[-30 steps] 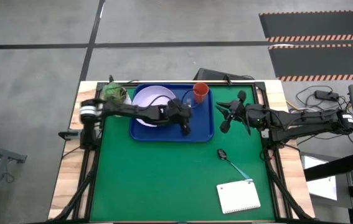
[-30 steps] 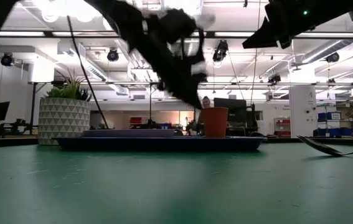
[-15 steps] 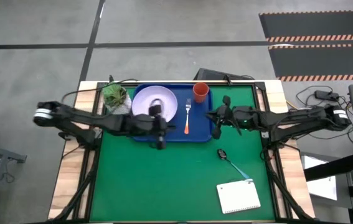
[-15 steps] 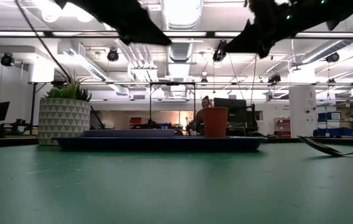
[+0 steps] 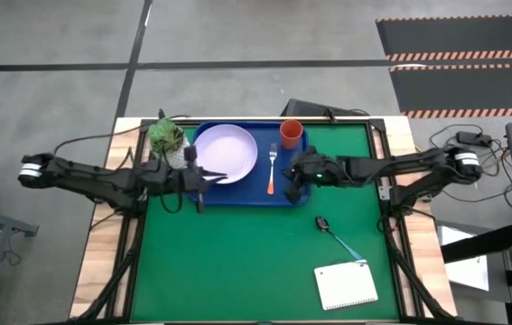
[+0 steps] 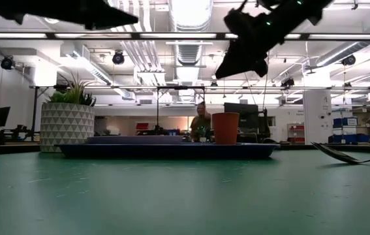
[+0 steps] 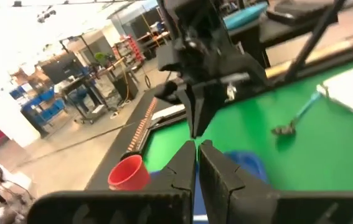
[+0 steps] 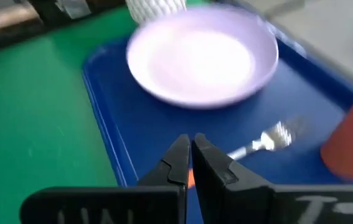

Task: Pick and place plate/cup/fork/spoon on tray
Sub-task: Put the orange fork on the blue serving tray to the right of the purple plate

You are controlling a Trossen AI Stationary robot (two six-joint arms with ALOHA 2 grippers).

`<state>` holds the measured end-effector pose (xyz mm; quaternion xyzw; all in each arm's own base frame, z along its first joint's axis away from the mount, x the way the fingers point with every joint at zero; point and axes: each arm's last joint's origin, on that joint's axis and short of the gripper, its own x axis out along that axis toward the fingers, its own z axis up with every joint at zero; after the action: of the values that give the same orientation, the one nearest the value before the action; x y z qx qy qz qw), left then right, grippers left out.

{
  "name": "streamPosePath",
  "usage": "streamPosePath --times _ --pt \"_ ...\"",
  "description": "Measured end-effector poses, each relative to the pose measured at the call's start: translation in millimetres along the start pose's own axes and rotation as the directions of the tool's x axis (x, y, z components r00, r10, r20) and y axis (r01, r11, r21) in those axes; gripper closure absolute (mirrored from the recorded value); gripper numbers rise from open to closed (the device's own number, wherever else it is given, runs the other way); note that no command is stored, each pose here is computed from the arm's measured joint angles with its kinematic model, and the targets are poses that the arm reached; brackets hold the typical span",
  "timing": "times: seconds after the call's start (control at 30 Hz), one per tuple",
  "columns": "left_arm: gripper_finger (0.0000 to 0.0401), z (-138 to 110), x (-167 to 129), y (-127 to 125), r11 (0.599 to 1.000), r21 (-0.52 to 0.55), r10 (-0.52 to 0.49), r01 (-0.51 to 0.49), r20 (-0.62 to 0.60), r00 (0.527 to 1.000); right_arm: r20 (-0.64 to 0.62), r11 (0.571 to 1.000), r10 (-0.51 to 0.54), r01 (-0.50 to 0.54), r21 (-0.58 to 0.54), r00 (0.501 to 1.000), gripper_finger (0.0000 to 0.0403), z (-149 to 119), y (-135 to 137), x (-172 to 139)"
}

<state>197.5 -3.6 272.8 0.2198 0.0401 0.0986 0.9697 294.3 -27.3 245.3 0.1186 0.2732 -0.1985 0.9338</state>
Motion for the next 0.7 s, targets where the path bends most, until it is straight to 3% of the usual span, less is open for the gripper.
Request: streamPosePath --times 0.17,0.33,0.5,0.7 --pt "0.0401 -16.2 -16.8 -2.3 0.993 0.114 0.002 -0.002 -0.003 1.0 -0.244 0.991 -0.115 0.129 0.04 0.963 0.0394 19.8 -0.4 12.3" --pt "0.0401 -16.1 -30.0 2.7 0.987 0.153 0.035 -0.043 0.051 0.998 -0.368 0.979 -0.191 0.202 -0.009 0.91 0.0394 28.7 -8.6 45.4" --pt "0.0401 -11.4 -37.9 7.2 0.987 0.143 0.057 -0.07 0.092 0.994 -0.473 0.982 -0.181 0.185 -0.039 0.862 0.0394 20.1 -26.4 80.7" --pt "0.0401 -12.9 -40.9 7.6 0.982 0.173 0.065 -0.081 0.096 0.993 -0.528 0.97 -0.22 0.242 -0.029 0.82 0.0394 -0.2 -49.1 115.7"
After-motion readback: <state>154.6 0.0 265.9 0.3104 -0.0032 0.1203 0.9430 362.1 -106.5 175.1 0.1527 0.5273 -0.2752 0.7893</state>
